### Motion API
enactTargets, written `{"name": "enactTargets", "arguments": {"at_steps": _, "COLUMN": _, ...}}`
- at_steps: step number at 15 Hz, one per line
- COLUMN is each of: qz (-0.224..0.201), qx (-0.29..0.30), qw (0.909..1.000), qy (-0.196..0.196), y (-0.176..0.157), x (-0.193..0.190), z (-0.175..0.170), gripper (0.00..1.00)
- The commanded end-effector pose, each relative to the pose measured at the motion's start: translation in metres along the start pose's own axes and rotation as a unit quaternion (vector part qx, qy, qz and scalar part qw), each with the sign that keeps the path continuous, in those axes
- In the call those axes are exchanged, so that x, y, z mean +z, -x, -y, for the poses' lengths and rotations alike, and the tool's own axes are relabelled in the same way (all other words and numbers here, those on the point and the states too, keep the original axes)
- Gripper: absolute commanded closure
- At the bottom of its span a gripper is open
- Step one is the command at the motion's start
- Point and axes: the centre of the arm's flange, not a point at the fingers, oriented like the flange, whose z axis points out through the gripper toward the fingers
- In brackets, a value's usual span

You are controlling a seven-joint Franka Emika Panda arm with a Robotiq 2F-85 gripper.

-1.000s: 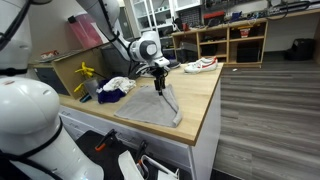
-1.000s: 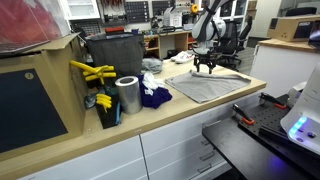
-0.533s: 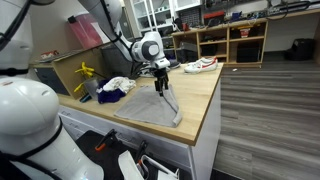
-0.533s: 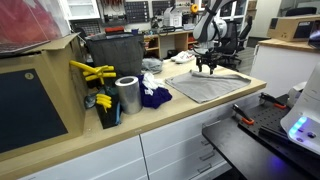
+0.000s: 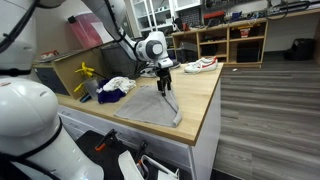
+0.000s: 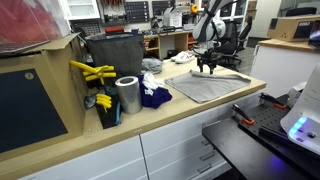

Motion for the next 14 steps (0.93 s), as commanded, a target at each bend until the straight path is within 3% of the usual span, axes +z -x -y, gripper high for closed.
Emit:
{"name": "enactTargets", "arguments": {"at_steps": 1, "qz": 0.004, "qx": 0.015, "qw": 0.9999, "qy": 0.007, "y": 0.0, "x": -0.005, "z": 0.016, "gripper": 0.37}}
{"name": "enactTargets", "arguments": {"at_steps": 7, "qz": 0.003, "qx": 0.01, "qw": 0.9999, "qy": 0.0, "y": 0.006, "x": -0.003, "z": 0.022, "gripper": 0.83}}
{"name": "enactTargets", "arguments": {"at_steps": 8, "qz": 0.002, "qx": 0.008, "qw": 1.0, "qy": -0.001, "y": 0.008, "x": -0.003, "z": 0.023, "gripper": 0.53}}
{"name": "enactTargets", "arguments": {"at_steps": 11, "qz": 0.002, "qx": 0.004, "qw": 1.0, "qy": -0.004, "y": 0.012, "x": -0.004, "z": 0.026, "gripper": 0.39}}
{"name": "enactTargets", "arguments": {"at_steps": 14, "qz": 0.0, "qx": -0.004, "qw": 1.0, "qy": -0.008, "y": 0.018, "x": -0.007, "z": 0.029, "gripper": 0.18}}
